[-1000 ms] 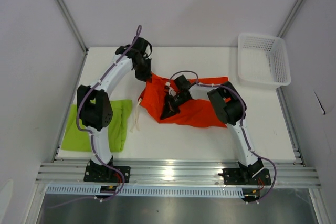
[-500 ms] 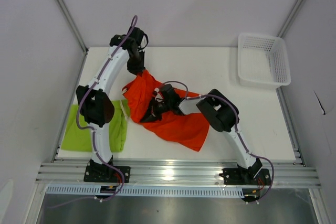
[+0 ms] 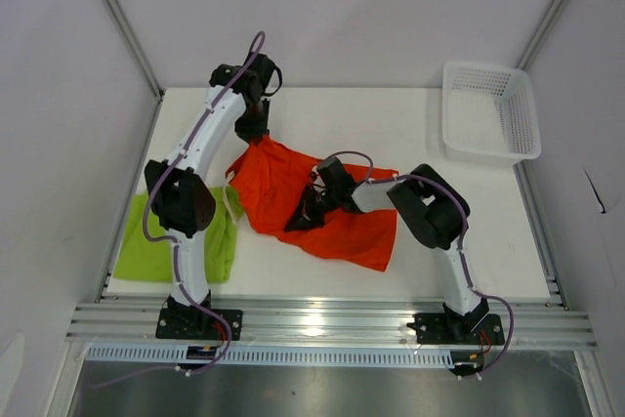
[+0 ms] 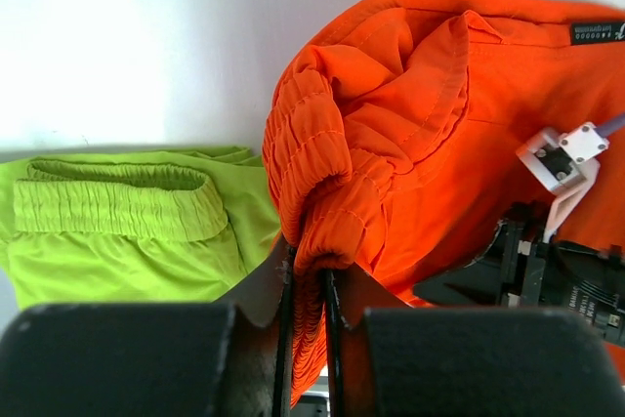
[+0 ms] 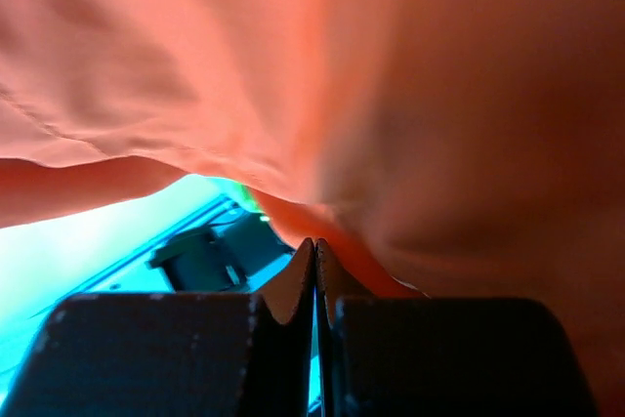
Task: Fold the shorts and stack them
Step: Fold the shorts
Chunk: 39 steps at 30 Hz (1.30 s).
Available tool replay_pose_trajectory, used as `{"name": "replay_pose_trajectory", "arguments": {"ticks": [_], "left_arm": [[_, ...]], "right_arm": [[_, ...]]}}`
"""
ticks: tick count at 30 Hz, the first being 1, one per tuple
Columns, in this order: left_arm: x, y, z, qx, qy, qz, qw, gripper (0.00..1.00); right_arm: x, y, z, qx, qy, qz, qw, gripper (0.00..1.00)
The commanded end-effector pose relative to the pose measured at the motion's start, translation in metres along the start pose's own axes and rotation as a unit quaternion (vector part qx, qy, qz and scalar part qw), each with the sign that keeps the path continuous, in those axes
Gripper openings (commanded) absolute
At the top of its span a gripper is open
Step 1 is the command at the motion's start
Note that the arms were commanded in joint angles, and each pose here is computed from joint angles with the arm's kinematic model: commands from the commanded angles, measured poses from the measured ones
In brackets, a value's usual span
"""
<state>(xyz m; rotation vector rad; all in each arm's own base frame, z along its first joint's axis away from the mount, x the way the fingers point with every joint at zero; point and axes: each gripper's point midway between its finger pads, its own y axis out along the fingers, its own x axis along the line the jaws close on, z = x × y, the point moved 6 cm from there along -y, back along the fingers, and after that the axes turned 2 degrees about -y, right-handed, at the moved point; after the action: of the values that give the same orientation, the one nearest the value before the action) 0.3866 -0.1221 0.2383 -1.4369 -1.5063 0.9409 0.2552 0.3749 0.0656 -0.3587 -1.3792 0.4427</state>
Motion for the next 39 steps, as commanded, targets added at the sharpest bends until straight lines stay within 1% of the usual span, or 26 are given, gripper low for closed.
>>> {"name": "replay_pose_trajectory", "arguments": {"ticks": [1, 2, 6, 11, 19, 23, 26, 30, 32, 34, 35, 38, 39], "left_arm": [[0.005, -0.022, -0.005, -0.032, 0.012, -0.023, 0.999, 0.0], [0.006, -0.024, -0.004, -0.032, 0.013, -0.025, 0.999, 0.0], [0.007, -0.027, -0.002, -0.035, 0.011, -0.047, 0.998, 0.0], [0.006, -0.029, -0.002, -0.04, 0.01, -0.056, 0.998, 0.0], [0.001, -0.039, -0.005, -0.057, 0.015, -0.061, 0.996, 0.0], [-0.01, -0.041, -0.002, -0.057, 0.014, -0.058, 0.997, 0.0], [-0.02, -0.038, 0.002, -0.049, 0.013, -0.058, 0.997, 0.0], [-0.032, -0.044, 0.003, -0.049, -0.004, -0.05, 0.998, 0.0], [-0.039, -0.051, 0.004, -0.055, -0.008, -0.041, 0.998, 0.0], [-0.046, -0.056, 0.007, -0.057, -0.011, -0.035, 0.998, 0.0], [-0.049, -0.056, 0.008, -0.056, -0.011, -0.031, 0.998, 0.01], [-0.058, -0.06, 0.012, -0.057, -0.009, -0.02, 0.998, 0.01], [-0.06, -0.061, 0.013, -0.057, -0.009, -0.018, 0.998, 0.01]], "right_arm": [[-0.002, -0.014, 0.004, -0.014, -0.015, 0.051, 0.999, 0.01], [-0.006, -0.017, 0.007, -0.01, -0.006, 0.071, 0.997, 0.01], [-0.013, -0.028, 0.006, -0.007, -0.031, 0.104, 0.994, 0.02], [-0.008, -0.047, 0.012, -0.004, -0.05, 0.117, 0.992, 0.03], [0.006, -0.082, 0.015, -0.024, -0.082, 0.117, 0.989, 0.05], [-0.007, -0.092, 0.011, -0.025, -0.081, 0.133, 0.988, 0.06], [-0.024, -0.095, 0.01, -0.032, -0.074, 0.164, 0.983, 0.07], [-0.051, -0.092, 0.01, -0.035, -0.073, 0.209, 0.975, 0.07], [-0.064, -0.086, 0.011, -0.028, -0.068, 0.208, 0.975, 0.07], [-0.066, -0.079, 0.012, -0.025, -0.064, 0.186, 0.98, 0.04], [-0.072, -0.075, 0.014, -0.022, -0.055, 0.188, 0.98, 0.03], [-0.068, -0.058, 0.024, -0.013, -0.061, 0.181, 0.981, 0.03], [-0.064, -0.047, 0.029, -0.012, -0.061, 0.169, 0.984, 0.01]]}}
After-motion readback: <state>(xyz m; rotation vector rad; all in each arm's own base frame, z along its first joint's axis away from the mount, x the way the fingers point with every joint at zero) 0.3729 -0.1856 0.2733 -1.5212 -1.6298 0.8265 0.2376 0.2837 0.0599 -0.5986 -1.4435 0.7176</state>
